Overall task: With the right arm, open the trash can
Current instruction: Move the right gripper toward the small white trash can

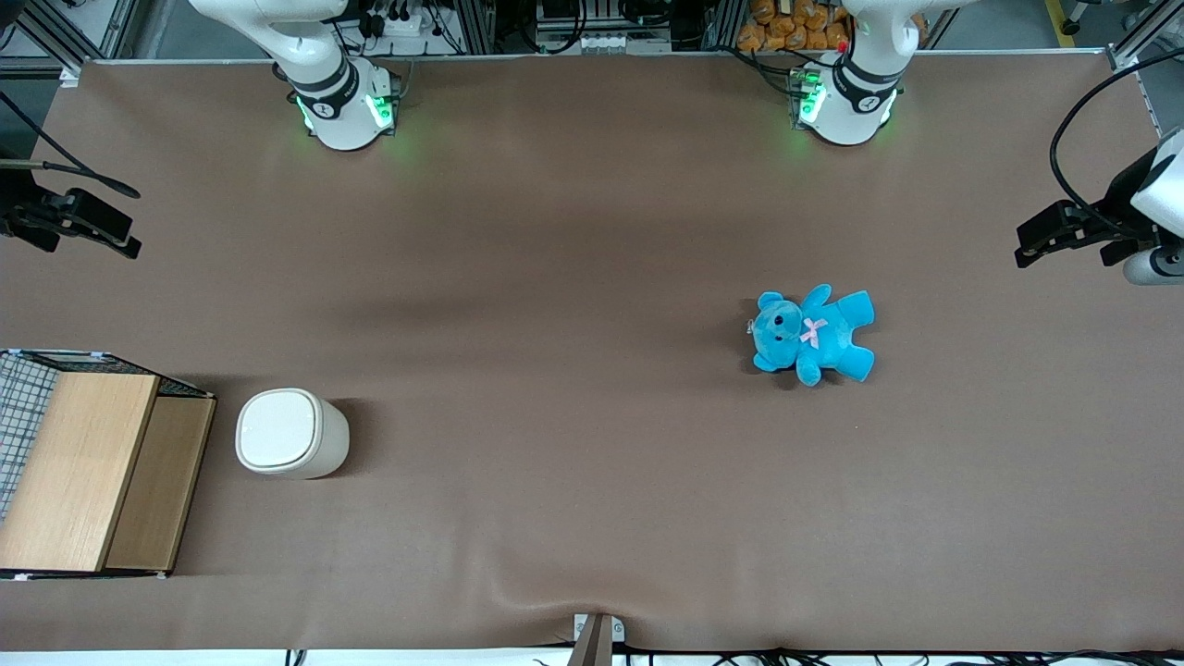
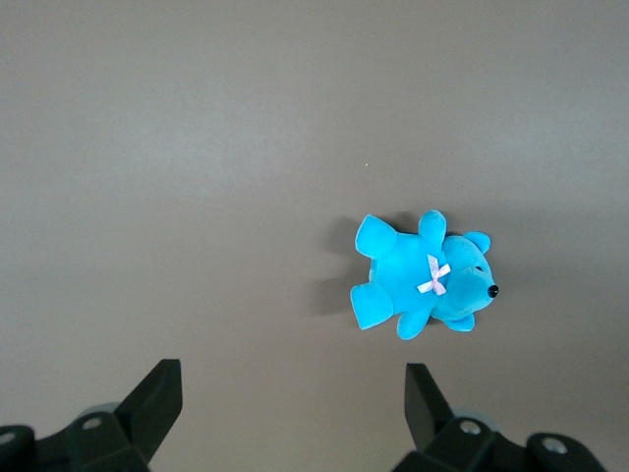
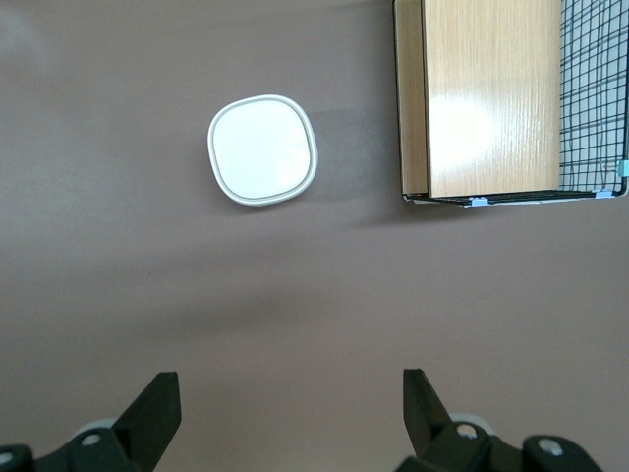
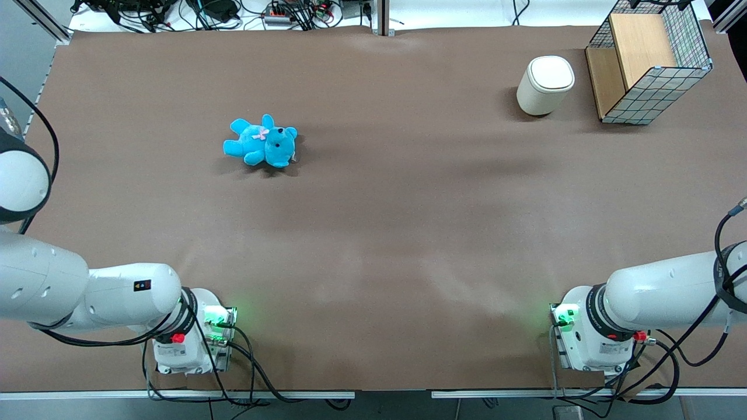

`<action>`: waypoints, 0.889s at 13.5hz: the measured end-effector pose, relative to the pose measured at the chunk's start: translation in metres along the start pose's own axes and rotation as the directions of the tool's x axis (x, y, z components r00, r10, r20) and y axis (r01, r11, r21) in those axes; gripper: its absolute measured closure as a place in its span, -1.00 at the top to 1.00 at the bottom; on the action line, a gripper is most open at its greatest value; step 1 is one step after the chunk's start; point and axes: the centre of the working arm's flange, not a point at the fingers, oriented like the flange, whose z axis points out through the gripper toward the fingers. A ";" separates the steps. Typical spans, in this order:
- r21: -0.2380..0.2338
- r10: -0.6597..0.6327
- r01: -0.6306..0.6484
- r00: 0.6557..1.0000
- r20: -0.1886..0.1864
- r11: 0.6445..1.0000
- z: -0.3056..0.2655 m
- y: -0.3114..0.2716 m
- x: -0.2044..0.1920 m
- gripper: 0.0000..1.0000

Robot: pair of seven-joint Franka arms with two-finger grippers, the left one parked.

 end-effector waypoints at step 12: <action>-0.002 -0.001 0.001 0.999 0.044 1.000 0.022 -0.002 0.010 1.00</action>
